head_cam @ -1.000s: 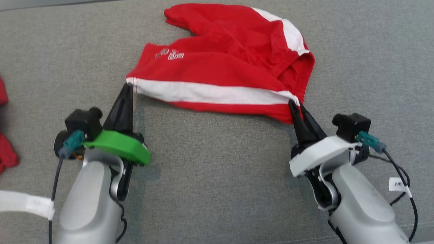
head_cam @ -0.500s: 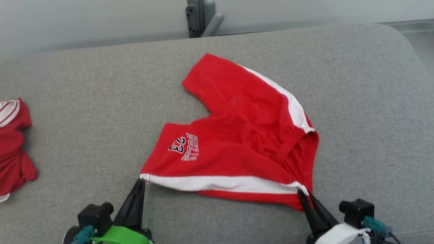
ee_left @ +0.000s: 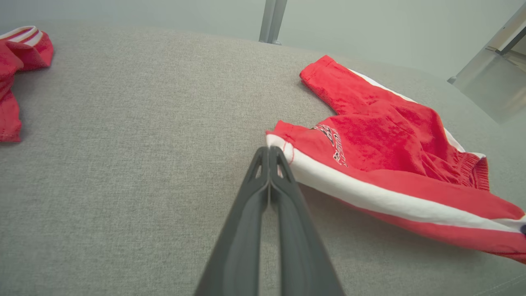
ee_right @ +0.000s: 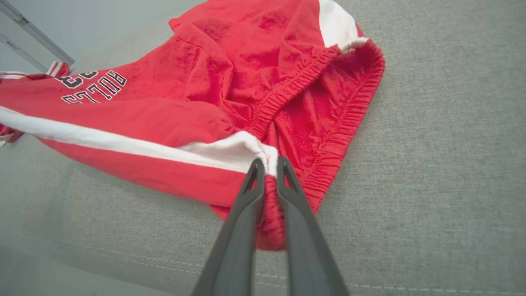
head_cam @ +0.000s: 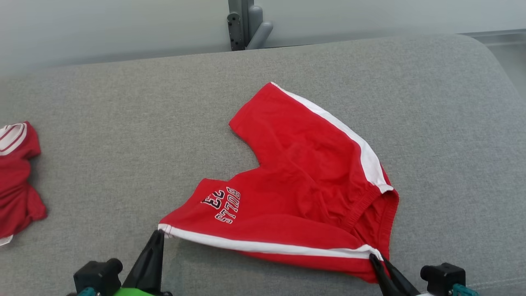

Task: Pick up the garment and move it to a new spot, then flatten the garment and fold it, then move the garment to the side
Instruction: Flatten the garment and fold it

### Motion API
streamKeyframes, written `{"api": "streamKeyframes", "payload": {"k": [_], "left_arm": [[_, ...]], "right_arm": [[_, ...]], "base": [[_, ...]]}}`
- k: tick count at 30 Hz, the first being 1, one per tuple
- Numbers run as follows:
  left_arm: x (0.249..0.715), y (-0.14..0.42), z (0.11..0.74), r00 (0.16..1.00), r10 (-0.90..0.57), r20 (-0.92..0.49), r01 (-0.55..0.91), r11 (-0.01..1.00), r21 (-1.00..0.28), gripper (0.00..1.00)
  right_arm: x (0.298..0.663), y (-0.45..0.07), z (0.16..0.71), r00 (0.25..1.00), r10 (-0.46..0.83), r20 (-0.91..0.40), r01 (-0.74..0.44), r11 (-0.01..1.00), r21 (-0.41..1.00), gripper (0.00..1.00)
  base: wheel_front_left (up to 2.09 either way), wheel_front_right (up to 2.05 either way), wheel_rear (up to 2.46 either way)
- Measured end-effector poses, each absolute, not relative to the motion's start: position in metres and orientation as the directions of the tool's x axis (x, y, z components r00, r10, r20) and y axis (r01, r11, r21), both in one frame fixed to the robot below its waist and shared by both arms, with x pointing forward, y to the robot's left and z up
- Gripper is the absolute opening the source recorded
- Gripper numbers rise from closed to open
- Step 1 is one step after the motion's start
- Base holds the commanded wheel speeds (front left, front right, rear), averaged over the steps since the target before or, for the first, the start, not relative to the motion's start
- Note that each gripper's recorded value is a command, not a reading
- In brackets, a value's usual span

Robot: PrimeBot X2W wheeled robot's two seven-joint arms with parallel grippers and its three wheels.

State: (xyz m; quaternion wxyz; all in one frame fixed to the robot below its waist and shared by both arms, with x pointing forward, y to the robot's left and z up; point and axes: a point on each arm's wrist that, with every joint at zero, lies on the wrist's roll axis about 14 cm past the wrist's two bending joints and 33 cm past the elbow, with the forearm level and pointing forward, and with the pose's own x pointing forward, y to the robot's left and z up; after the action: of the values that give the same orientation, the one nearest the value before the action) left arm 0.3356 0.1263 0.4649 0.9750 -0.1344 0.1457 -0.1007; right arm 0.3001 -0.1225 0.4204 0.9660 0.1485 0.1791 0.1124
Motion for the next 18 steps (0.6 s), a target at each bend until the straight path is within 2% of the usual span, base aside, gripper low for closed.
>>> {"api": "streamKeyframes", "payload": {"k": [6,12,18], "left_arm": [[0.375,0.116,0.492,0.945,-0.291,-0.152,0.251,0.939,-0.235,0.00],[0.442,0.081,0.533,0.918,-0.397,0.002,0.391,0.903,-0.178,0.00],[0.507,0.044,0.535,0.877,-0.481,0.008,0.476,0.866,-0.152,0.00]], "right_arm": [[0.336,-0.124,0.443,0.938,0.250,-0.240,-0.162,0.929,0.334,0.00],[0.382,-0.145,0.457,0.967,0.178,-0.181,-0.110,0.937,0.330,0.00],[0.410,-0.170,0.445,0.978,0.092,-0.186,-0.018,0.932,0.363,0.00]], "base": [[0.00,0.00,0.00],[0.00,0.00,0.00],[0.00,0.00,0.00]]}}
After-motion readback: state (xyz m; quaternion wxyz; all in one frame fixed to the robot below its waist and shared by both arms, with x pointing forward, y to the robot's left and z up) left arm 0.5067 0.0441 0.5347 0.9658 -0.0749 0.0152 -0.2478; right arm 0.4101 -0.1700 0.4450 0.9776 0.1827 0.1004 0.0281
